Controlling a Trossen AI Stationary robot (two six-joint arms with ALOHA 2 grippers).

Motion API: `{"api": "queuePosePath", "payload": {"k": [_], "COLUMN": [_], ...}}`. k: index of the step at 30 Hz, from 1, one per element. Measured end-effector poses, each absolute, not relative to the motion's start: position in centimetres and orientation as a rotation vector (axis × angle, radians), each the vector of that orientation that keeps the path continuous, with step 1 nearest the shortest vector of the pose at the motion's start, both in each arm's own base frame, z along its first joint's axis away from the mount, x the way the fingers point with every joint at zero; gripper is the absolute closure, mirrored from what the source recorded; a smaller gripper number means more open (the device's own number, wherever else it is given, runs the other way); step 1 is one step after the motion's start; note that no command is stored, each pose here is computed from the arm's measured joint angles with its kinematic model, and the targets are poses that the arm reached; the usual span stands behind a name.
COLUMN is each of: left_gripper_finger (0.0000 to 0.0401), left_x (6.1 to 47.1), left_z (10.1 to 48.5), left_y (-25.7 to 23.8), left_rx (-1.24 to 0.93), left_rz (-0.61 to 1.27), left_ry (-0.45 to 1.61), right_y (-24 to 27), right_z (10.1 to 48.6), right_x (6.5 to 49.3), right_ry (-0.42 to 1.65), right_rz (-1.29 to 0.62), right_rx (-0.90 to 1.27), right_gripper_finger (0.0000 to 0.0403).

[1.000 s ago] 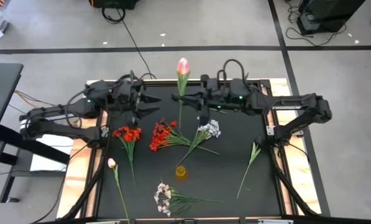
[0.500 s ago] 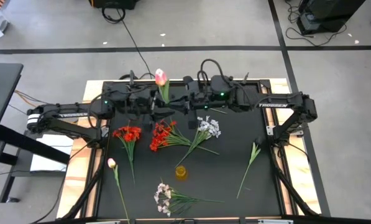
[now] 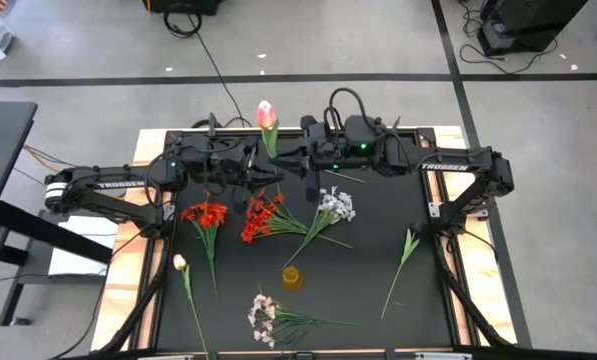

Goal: Sort flowers into vase by color
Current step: Put the top pink flower into the yellow vase

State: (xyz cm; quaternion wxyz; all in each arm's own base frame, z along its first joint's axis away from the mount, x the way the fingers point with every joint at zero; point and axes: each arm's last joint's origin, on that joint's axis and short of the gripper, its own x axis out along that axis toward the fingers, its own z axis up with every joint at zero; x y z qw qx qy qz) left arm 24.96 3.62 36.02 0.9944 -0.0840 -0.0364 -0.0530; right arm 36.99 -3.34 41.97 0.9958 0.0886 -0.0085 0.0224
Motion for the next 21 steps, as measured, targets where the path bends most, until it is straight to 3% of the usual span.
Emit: {"api": "queuePosePath", "payload": {"k": [12, 21], "left_gripper_finger": [0.0395, 0.0395], "left_x": [24.6, 24.7], "left_z": [36.2, 36.2], "left_y": [3.9, 3.9], "left_rx": [-0.166, -0.139], "left_rz": [-0.095, -0.094], "left_ry": [-0.083, -0.082], "right_y": [-3.6, -3.7], "right_z": [42.4, 42.0], "right_x": [35.3, 35.7], "right_ry": [0.073, 0.084], "right_rz": [0.034, 0.056], "right_rx": [0.170, 0.170], "right_gripper_finger": [0.0204, 0.0228]}}
